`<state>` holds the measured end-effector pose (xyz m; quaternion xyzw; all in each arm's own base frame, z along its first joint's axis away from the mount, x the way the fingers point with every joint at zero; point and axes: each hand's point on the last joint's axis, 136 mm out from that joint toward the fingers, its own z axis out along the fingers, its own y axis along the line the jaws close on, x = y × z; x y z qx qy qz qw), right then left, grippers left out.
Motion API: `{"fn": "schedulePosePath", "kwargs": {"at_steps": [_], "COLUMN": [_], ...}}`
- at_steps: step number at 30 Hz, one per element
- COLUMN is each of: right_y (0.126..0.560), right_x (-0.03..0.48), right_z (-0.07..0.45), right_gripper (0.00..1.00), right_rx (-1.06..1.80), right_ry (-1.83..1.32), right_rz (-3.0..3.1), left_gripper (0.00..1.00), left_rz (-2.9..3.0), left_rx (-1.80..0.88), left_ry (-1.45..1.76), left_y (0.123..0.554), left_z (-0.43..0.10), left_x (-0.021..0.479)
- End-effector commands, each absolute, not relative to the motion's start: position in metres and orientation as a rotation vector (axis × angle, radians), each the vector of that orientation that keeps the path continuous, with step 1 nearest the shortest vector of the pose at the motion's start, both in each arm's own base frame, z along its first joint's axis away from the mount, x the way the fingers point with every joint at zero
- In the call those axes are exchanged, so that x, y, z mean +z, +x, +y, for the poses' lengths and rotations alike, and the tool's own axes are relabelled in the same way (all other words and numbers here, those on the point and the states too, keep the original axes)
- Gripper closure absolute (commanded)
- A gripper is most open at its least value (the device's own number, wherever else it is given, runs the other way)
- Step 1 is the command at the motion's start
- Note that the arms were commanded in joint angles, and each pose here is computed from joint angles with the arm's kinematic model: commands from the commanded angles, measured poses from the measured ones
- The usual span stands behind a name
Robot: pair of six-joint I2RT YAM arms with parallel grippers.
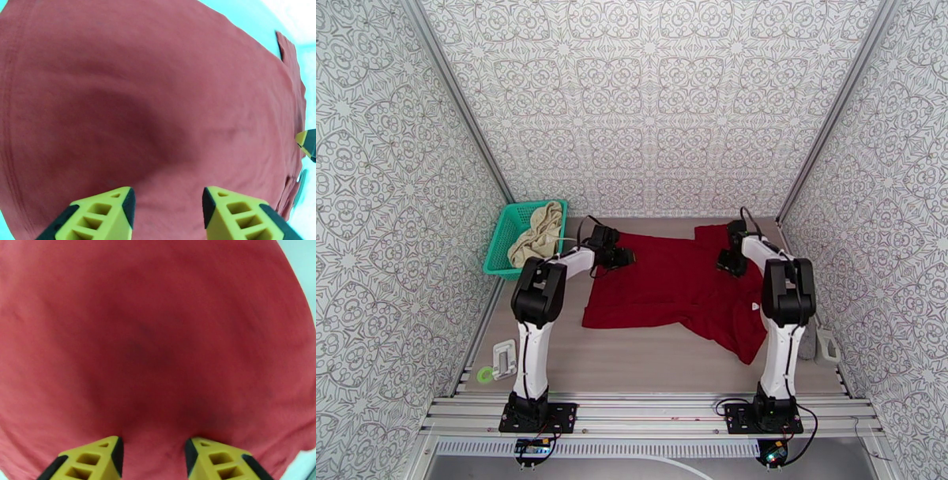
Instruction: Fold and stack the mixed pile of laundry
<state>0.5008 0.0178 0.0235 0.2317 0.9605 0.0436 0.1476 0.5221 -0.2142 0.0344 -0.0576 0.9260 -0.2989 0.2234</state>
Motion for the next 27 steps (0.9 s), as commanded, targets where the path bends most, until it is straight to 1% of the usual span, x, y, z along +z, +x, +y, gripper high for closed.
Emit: {"fn": "schedulePosePath", "kwargs": {"at_steps": [1, 7, 9, 12, 14, 16, 18, 19, 21, 23, 25, 27], "right_y": [0.523, 0.576, 0.597, 0.618, 0.616, 0.607, 0.587, 0.574, 0.542, 0.502, 0.463, 0.423], "right_x": [0.001, -0.01, -0.006, 0.02, 0.051, 0.083, 0.111, 0.126, 0.139, 0.142, 0.134, 0.119], "right_z": [0.034, 0.05, 0.056, 0.065, 0.067, 0.065, 0.061, 0.055, 0.043, 0.032, 0.027, 0.017], "right_gripper": [0.54, 0.54, 0.54, 0.53, 0.51, 0.48, 0.45, 0.44, 0.43, 0.42, 0.42, 0.41], "right_rx": [0.229, 0.345, 0.39, 0.474, 0.486, 0.475, 0.455, 0.438, 0.419, 0.406, 0.382, 0.289], "right_ry": [0.685, 0.659, 0.628, 0.557, 0.513, 0.471, 0.444, 0.443, 0.473, 0.526, 0.554, 0.585], "right_rz": [2.798, 2.777, 2.744, 2.681, 2.656, 2.625, 2.582, 2.551, 2.531, 2.531, 2.56, 2.62], "left_gripper": [0.49, 0.49, 0.49, 0.49, 0.44, 0.38, 0.33, 0.32, 0.31, 0.31, 0.31, 0.31], "left_rz": [2.597, 2.547, 2.528, 2.496, 2.466, 2.433, 2.399, 2.381, 2.381, 2.406, 2.442, 2.52], "left_rx": [-0.835, -0.915, -0.942, -0.953, -0.929, -0.904, -0.868, -0.849, -0.799, -0.741, -0.698, -0.655], "left_ry": [-0.339, -0.425, -0.416, -0.364, -0.304, -0.269, -0.241, -0.227, -0.225, -0.249, -0.271, -0.297], "left_y": [0.534, 0.564, 0.577, 0.592, 0.594, 0.586, 0.57, 0.557, 0.528, 0.491, 0.458, 0.423], "left_z": [-0.192, -0.176, -0.174, -0.174, -0.173, -0.169, -0.162, -0.157, -0.146, -0.133, -0.121, -0.11], "left_x": [-0.001, -0.009, -0.007, 0.015, 0.046, 0.077, 0.107, 0.125, 0.138, 0.139, 0.132, 0.11]}}
